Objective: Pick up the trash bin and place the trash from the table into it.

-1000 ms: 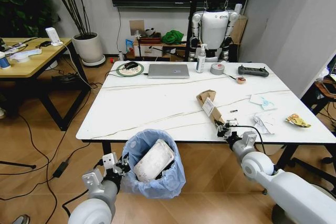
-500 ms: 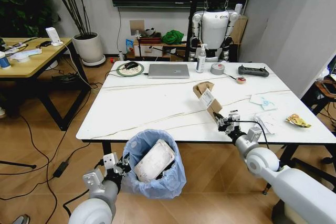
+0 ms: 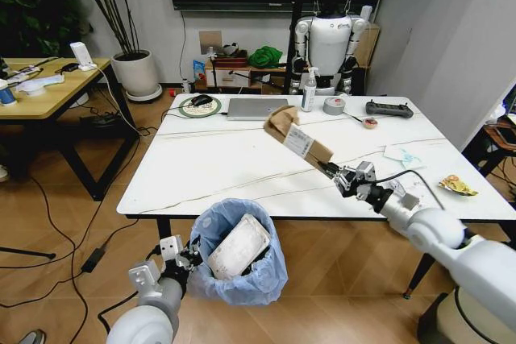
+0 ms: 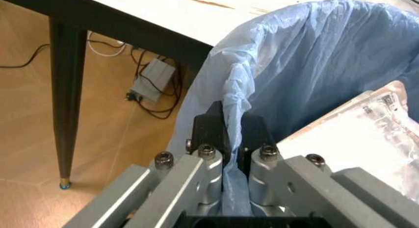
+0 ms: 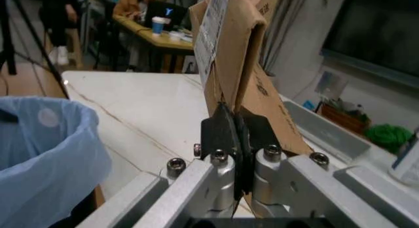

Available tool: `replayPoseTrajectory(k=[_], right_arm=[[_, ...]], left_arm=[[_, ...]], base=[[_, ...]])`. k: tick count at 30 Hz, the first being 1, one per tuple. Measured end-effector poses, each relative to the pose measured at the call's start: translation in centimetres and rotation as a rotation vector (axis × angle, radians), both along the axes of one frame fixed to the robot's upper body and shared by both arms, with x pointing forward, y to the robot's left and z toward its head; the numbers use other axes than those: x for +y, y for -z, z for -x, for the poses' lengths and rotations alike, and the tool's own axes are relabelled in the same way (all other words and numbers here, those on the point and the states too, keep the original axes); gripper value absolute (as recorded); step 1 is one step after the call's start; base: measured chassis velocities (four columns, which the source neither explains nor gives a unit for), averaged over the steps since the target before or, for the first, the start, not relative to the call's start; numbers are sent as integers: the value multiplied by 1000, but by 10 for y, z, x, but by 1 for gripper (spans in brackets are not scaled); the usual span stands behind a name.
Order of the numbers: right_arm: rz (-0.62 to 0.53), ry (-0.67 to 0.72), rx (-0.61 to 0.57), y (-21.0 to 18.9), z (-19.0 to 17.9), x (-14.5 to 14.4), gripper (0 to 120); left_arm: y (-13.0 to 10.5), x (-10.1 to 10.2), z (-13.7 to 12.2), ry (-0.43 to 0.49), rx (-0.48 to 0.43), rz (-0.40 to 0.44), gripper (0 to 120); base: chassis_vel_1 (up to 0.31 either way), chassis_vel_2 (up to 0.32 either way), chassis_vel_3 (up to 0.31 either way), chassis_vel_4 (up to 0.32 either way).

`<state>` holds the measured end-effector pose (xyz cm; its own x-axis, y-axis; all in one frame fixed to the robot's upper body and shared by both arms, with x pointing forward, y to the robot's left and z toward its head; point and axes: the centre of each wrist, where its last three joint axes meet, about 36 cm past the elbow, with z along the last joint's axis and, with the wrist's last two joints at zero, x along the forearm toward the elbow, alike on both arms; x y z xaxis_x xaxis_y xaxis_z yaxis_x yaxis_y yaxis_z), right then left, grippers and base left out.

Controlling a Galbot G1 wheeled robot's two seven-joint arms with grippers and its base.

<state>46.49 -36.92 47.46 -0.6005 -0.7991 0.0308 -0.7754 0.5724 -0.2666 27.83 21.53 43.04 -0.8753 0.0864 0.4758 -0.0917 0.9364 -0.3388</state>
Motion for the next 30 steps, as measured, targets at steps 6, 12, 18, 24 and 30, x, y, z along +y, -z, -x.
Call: replayPoseTrajectory(k=[6, 12, 18, 24, 30], right_arm=[[162, -141, -114, -49, 6, -5, 0], [319, -231, -252, -96, 6, -4, 0], [450, -338, -315, -106, 14, 5, 0], [471, -398, -298, -67, 11, 19, 0], [438, -428, -311, -53, 4, 36, 0]], left_arm=[[0, 0, 2, 1, 2, -1, 0], [-2, -1, 1, 10, -1, 3, 0], [-3, -3, -2, 16, 0, 14, 0], [0, -4, -3, 15, 9, 17, 0], [0, -4, -6, 13, 13, 21, 0]], base=[[0, 0, 0, 0], [0, 0, 0, 0], [0, 0, 0, 0], [0, 0, 0, 0], [0, 0, 0, 0]])
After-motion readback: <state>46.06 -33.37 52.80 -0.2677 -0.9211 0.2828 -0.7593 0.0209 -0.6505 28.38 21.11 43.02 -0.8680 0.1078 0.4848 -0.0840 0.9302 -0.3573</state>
